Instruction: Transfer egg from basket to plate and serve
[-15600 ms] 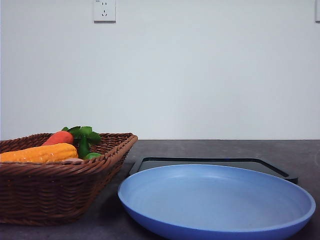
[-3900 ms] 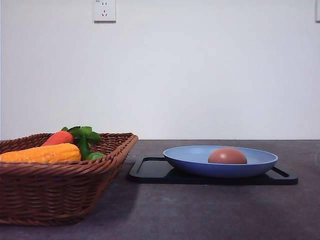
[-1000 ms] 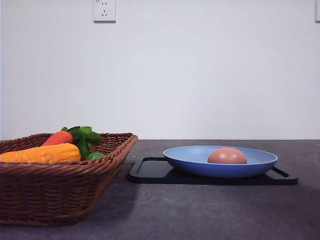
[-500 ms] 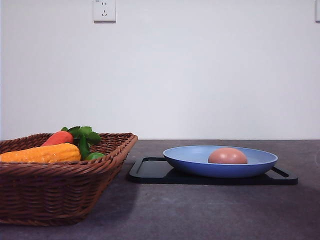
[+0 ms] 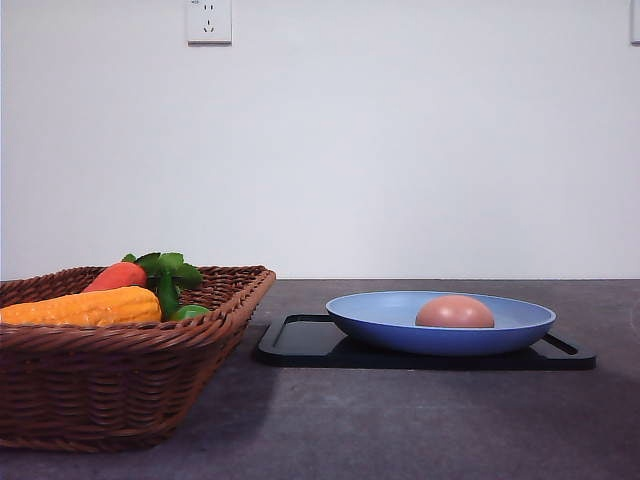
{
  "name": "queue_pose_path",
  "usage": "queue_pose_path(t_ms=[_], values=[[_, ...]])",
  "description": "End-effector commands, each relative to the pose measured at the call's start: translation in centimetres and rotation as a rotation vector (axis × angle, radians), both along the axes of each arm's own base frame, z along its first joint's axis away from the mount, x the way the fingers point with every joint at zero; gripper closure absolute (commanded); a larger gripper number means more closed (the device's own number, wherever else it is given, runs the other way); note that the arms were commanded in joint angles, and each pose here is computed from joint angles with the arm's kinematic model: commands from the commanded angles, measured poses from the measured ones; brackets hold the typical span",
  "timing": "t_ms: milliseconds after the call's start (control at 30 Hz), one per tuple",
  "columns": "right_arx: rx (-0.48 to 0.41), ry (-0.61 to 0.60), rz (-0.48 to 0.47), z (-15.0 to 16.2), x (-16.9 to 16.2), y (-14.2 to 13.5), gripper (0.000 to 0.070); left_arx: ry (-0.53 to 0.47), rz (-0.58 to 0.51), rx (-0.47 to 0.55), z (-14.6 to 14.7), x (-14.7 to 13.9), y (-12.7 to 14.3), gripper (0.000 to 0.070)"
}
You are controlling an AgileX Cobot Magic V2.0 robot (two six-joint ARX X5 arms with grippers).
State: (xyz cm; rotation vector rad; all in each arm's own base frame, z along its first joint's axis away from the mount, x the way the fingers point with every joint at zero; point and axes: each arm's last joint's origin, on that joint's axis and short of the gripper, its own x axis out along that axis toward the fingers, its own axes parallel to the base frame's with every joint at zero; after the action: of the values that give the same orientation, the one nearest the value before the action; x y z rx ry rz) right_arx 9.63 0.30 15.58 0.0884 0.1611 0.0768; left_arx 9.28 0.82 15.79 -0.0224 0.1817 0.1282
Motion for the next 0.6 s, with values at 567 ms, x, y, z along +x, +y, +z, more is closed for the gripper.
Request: queue_pose_path(t_ms=[567], values=[[0.009, -0.007, -0.003, -0.07, 0.03, 0.01, 0.07, 0.034, 0.003, -0.005, -0.9, 0.08, 0.02, 0.07]])
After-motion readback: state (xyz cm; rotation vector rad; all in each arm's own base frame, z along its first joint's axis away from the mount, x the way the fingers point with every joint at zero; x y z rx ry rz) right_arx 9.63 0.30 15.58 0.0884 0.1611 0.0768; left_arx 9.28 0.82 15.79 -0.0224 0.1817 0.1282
